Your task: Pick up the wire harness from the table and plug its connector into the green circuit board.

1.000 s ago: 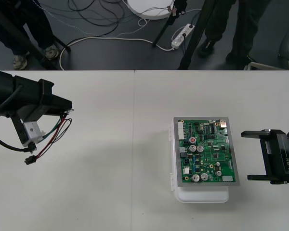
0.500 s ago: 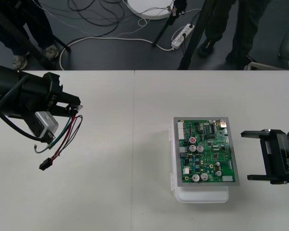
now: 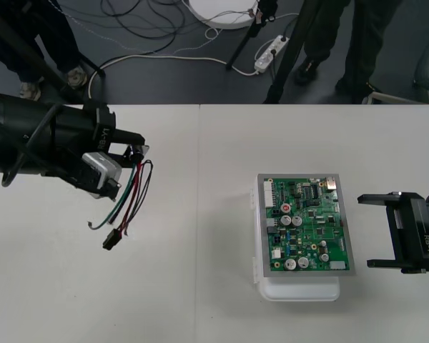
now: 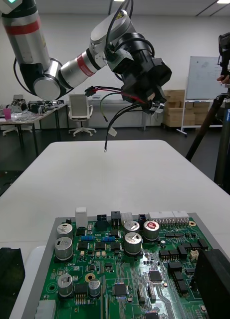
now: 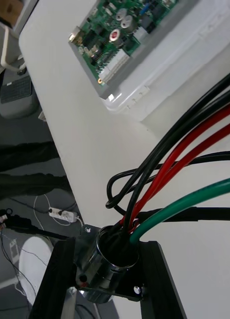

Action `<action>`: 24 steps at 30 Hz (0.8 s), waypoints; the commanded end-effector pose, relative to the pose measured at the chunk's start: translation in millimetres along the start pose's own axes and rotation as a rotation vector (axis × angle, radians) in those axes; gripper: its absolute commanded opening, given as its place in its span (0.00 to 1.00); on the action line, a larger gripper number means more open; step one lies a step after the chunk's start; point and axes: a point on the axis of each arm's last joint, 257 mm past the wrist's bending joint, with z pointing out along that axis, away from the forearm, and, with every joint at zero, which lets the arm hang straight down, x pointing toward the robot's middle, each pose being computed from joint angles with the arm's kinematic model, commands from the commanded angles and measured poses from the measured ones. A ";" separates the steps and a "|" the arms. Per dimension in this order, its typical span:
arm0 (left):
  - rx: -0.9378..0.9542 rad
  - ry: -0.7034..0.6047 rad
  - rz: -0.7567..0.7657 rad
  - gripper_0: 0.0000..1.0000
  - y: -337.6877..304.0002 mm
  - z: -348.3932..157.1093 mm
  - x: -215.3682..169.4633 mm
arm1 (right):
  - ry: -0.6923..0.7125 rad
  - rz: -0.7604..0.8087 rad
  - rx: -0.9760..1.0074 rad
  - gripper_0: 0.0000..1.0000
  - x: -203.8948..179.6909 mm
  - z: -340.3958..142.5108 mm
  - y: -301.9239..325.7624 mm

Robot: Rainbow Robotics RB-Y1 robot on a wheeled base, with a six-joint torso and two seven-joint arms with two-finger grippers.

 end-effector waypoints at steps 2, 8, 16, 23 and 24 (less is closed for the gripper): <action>-0.068 -0.002 -0.023 0.00 23.3 2.8 -11.7 | -0.029 0.012 -0.009 1.00 -9.8 5.8 -8.1; -0.121 0.016 -0.081 0.00 33.9 9.3 -7.4 | -0.026 0.018 -0.007 1.00 -8.8 5.6 -8.2; -0.172 -0.013 -0.130 0.00 44.4 8.5 -12.9 | -0.025 0.022 -0.005 1.00 -8.9 6.7 -9.1; -0.208 -0.043 -0.169 0.00 52.3 11.8 -20.3 | -0.027 0.027 -0.003 1.00 -9.7 6.9 -10.4; -0.216 -0.048 -0.180 0.00 53.9 11.7 -20.9 | -0.027 0.028 -0.006 1.00 -9.8 7.2 -9.9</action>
